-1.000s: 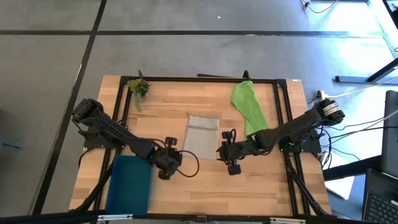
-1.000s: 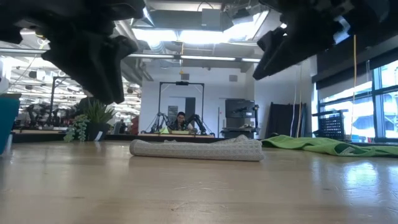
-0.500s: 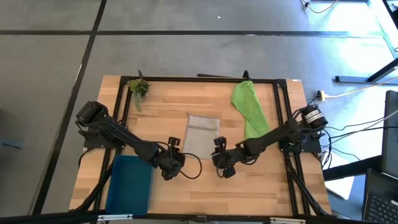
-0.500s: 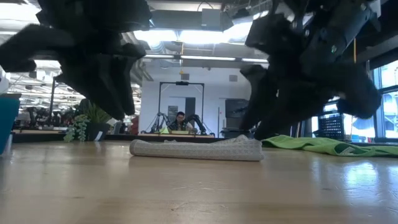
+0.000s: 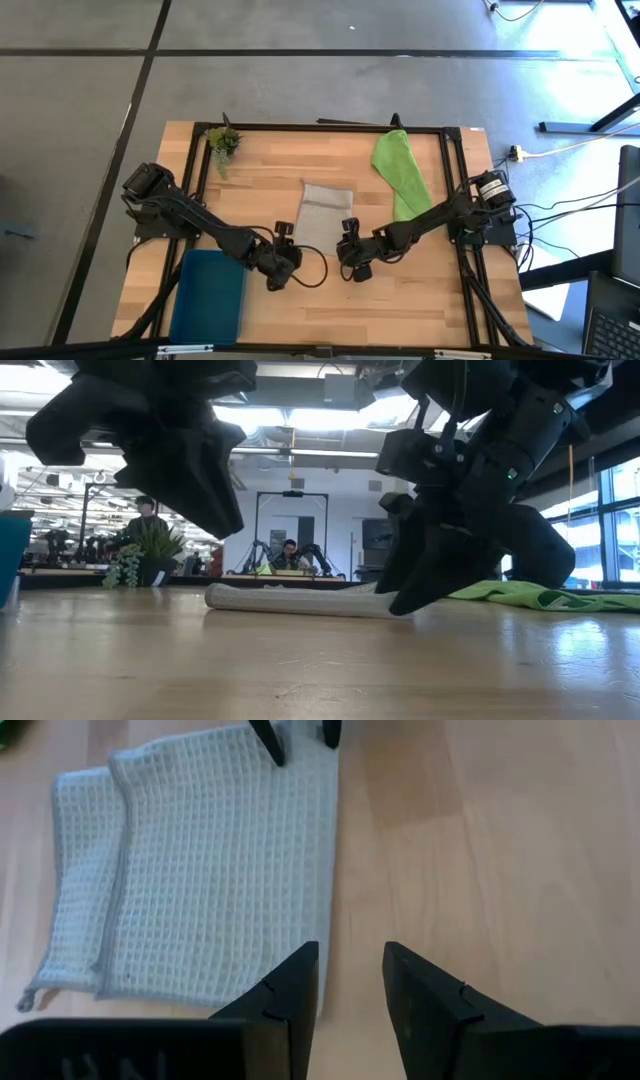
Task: Roll microfiber towels into tight, uniform cylinder then place into a basket
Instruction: Roll the gray towel
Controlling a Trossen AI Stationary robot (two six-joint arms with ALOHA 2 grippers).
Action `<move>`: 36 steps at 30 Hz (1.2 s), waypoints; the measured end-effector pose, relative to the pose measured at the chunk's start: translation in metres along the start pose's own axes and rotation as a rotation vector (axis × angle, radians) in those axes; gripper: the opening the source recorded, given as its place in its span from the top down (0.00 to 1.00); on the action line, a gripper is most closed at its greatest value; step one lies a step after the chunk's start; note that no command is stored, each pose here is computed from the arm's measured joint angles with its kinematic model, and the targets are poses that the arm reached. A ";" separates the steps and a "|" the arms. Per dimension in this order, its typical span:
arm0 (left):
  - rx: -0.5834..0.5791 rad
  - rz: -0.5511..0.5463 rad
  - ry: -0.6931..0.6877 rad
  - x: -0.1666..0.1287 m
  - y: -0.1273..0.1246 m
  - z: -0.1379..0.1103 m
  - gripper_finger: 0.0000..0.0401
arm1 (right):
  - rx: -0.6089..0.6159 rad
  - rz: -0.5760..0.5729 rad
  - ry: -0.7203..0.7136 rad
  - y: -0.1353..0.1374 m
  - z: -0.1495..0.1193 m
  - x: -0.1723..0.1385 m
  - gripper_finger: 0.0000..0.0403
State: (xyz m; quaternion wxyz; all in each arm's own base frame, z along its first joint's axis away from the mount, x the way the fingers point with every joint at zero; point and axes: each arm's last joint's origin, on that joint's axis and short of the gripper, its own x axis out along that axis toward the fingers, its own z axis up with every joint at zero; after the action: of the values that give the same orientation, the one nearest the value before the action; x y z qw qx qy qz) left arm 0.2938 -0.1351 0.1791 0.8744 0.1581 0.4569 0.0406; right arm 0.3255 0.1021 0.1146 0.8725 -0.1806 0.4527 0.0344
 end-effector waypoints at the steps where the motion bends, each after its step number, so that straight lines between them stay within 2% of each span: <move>1: 0.000 0.005 -0.001 0.000 0.000 0.000 0.73 | 0.001 0.000 0.000 0.000 0.000 0.000 0.60; 5: -0.002 0.017 0.007 0.003 0.001 -0.001 0.73 | 0.008 0.001 0.003 0.000 0.000 0.000 0.60; 8: -0.028 0.030 0.016 0.011 0.001 -0.001 0.73 | 0.026 -0.002 0.008 0.000 -0.001 0.000 0.65; 18: 0.026 0.074 0.092 0.034 -0.003 -0.011 0.73 | 0.018 -0.016 0.017 0.000 -0.003 0.001 0.96; 24: 0.033 0.110 0.115 0.041 -0.001 -0.014 0.73 | 0.019 -0.015 0.017 0.000 -0.003 0.001 0.93; 31: 0.019 0.105 0.116 0.042 0.002 -0.013 0.73 | 0.020 -0.015 0.017 0.000 -0.003 0.001 0.98; 36: 0.026 0.105 0.134 0.049 -0.001 -0.016 0.73 | 0.021 -0.013 0.017 0.000 -0.003 0.001 0.96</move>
State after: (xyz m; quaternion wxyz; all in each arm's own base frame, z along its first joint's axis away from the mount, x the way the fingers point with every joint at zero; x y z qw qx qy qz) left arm 0.3091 -0.1219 0.1318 0.8365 0.1899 0.5059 0.0911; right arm 0.3241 0.1009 0.1120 0.8707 -0.1746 0.4593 0.0222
